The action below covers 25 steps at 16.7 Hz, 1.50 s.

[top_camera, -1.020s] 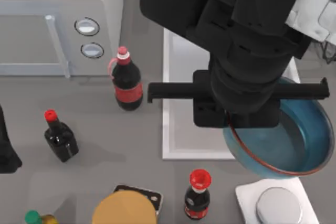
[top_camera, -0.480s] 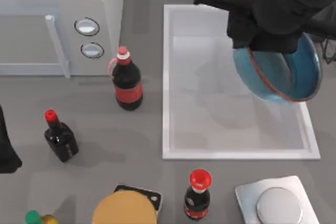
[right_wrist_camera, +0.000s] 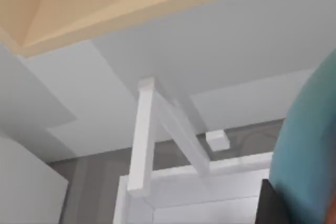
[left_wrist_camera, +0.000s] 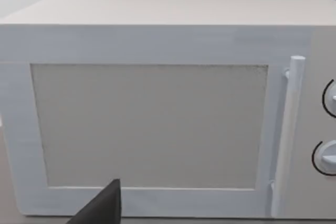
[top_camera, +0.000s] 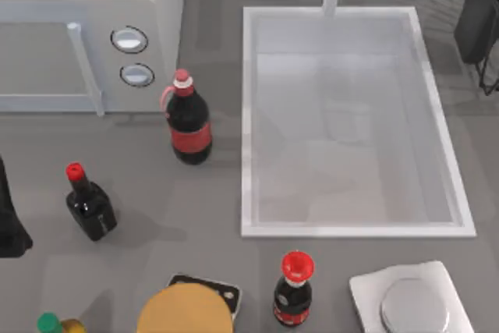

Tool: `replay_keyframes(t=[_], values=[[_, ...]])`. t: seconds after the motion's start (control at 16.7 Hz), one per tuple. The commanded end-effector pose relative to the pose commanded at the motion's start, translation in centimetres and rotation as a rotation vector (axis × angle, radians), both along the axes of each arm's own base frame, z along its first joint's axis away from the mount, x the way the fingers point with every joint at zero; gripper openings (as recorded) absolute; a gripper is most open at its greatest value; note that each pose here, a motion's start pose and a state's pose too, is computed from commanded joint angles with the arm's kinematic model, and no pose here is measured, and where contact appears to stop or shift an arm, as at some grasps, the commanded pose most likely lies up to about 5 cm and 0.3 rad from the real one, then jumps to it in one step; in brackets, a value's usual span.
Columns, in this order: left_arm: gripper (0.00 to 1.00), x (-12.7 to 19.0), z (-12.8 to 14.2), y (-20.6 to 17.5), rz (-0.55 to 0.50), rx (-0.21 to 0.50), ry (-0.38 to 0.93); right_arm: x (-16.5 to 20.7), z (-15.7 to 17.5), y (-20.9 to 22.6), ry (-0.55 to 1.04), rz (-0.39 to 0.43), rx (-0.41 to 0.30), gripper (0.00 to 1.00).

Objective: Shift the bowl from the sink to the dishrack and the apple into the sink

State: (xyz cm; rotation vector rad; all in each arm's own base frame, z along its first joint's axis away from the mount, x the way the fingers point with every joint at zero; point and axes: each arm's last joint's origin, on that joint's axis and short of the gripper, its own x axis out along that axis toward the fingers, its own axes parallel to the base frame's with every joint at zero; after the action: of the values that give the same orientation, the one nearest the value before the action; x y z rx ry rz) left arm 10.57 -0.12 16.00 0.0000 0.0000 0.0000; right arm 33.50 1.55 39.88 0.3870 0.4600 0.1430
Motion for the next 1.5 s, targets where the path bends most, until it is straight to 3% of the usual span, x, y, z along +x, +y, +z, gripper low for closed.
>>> replay_keyframes(t=[0.24, 0.42, 0.54, 0.96, 1.5], values=[[1.0, 0.0, 0.0, 0.0, 0.0, 0.0, 0.0, -2.7, 1.7, -8.1, -0.316, -0.096, -0.2, 0.0], [1.0, 0.0, 0.0, 0.0, 0.0, 0.0, 0.0, -4.9, 2.0, -11.4, -0.43, -0.141, -0.341, 0.0], [1.0, 0.0, 0.0, 0.0, 0.0, 0.0, 0.0, -5.6, 2.0, -12.2, -0.456, -0.152, -0.386, 0.0], [1.0, 0.0, 0.0, 0.0, 0.0, 0.0, 0.0, -5.0, 1.4, -12.3, -0.445, -0.152, -0.383, 0.0], [1.0, 0.0, 0.0, 0.0, 0.0, 0.0, 0.0, 2.5, -8.8, -13.6, -0.483, -0.155, -0.396, 0.0]])
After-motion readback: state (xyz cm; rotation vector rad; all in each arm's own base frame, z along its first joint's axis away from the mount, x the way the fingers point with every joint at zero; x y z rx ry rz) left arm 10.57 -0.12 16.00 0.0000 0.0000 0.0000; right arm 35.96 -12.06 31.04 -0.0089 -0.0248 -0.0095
